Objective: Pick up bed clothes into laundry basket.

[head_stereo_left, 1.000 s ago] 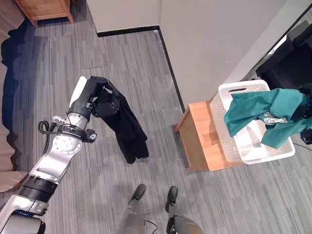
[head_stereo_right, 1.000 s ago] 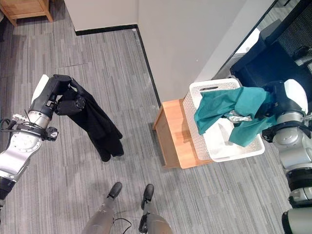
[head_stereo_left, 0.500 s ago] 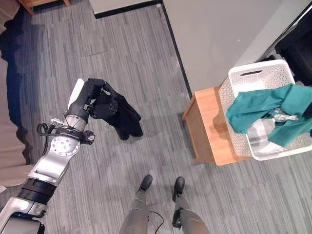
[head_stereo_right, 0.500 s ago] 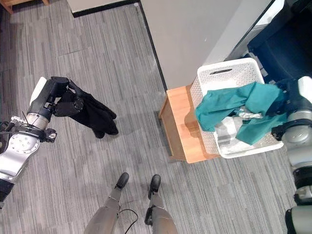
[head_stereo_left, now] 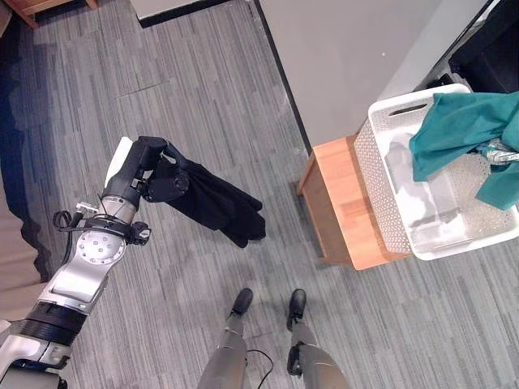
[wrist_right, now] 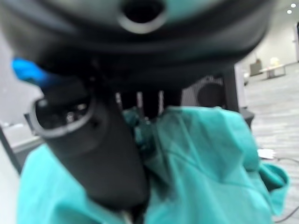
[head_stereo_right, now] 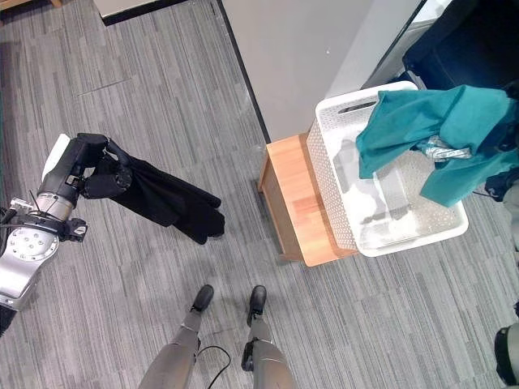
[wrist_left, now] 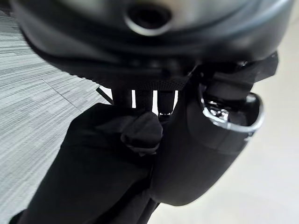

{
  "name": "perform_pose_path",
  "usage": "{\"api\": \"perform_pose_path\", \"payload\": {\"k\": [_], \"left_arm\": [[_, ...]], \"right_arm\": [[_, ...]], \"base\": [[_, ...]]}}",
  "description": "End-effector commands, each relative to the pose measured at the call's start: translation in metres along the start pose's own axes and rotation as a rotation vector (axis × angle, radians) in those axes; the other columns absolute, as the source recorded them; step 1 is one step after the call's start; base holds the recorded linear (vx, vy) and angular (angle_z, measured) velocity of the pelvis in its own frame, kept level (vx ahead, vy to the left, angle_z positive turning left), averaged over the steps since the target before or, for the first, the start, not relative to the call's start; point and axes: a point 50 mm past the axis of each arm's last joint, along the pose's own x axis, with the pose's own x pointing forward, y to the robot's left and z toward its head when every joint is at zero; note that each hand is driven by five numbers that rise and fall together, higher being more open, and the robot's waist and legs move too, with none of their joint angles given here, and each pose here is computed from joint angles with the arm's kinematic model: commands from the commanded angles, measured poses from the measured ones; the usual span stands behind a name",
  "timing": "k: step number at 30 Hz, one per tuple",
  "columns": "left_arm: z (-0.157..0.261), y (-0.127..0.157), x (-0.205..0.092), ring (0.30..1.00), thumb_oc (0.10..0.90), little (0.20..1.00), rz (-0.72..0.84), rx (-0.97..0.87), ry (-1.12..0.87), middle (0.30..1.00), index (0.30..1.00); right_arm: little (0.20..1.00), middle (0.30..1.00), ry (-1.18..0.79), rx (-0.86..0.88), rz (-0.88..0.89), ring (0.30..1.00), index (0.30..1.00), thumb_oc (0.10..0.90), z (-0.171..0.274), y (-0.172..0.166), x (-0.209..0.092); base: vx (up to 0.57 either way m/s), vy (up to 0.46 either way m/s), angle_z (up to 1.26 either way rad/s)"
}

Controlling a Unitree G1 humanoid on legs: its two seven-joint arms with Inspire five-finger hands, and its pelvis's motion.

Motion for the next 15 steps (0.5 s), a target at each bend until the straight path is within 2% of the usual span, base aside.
{"api": "perform_pose_path", "payload": {"k": [1, 15], "left_arm": [[0.054, 0.033, 0.01, 0.3, 0.4, 0.3, 0.123, -0.031, -0.277, 0.3, 0.3], [0.039, 0.037, -0.001, 0.3, 0.4, 0.3, 0.147, -0.054, -0.224, 0.3, 0.3]], "right_arm": [[0.9, 0.9, -0.07, 0.022, -0.154, 0.9, 0.9, 0.8, 0.016, -0.037, 0.007], [0.9, 0.9, -0.046, 0.037, -0.194, 0.9, 0.9, 0.8, 0.014, -0.039, 0.009]], "base": [[0.0, 0.0, 0.0], [-0.01, -0.005, 0.03]]}}
